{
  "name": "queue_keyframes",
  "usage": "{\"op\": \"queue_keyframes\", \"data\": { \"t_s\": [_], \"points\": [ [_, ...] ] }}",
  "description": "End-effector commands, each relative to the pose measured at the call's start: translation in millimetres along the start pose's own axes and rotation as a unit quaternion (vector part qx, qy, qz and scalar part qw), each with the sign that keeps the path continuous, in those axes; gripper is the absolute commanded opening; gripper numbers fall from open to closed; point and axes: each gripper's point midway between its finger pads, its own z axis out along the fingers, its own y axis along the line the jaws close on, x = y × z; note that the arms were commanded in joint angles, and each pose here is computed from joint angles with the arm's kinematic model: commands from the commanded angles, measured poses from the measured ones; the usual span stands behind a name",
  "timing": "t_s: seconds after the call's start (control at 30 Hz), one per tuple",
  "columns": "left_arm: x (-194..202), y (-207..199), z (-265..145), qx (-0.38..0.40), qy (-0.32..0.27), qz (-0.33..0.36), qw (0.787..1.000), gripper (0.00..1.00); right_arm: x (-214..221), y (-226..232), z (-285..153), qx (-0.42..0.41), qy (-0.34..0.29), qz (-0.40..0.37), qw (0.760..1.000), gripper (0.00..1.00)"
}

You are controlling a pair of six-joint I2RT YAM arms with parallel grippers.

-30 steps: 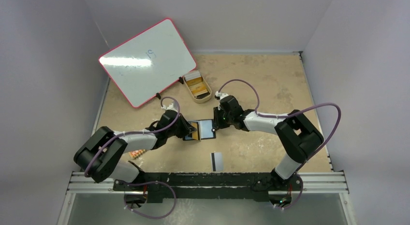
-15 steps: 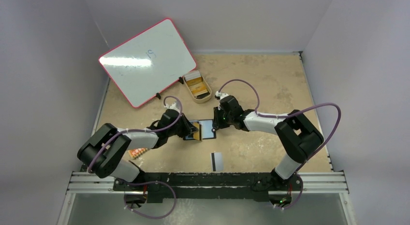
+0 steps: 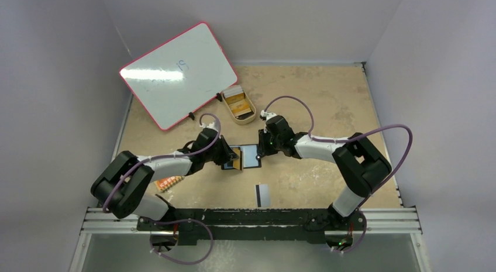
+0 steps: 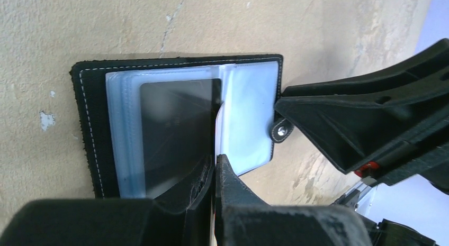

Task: Put the credit cards into the card holder
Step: Insert the credit card into the card holder.

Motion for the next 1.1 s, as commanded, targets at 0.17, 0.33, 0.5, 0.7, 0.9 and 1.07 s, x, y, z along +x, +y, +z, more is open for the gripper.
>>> {"op": "queue_keyframes", "data": {
  "t_s": [0.17, 0.33, 0.5, 0.7, 0.9, 1.07],
  "points": [
    [0, 0, 15, 0.007, 0.002, 0.016, 1.000, 0.00, 8, -4, -1, 0.010, 0.006, 0.001, 1.000, 0.25],
    [-2, 10, 20, -0.009, -0.008, 0.013, 1.000, 0.00, 10, -5, 0, 0.011, 0.010, 0.001, 1.000, 0.25],
    [-3, 17, 24, -0.017, -0.019, 0.010, 1.000, 0.00, 10, -4, 1, 0.009, 0.010, 0.001, 1.000, 0.25],
    [-6, 29, 22, -0.033, -0.041, 0.004, 0.999, 0.00, 12, -4, 1, 0.009, 0.013, 0.002, 1.000, 0.25],
    [-1, 33, 27, -0.034, -0.035, -0.001, 0.999, 0.10, 15, -4, 3, 0.006, 0.017, 0.004, 1.000, 0.25],
    [-8, 40, 21, -0.067, -0.047, 0.005, 0.997, 0.30, 18, -3, 1, 0.004, 0.023, 0.011, 1.000, 0.25]
  ]
}}
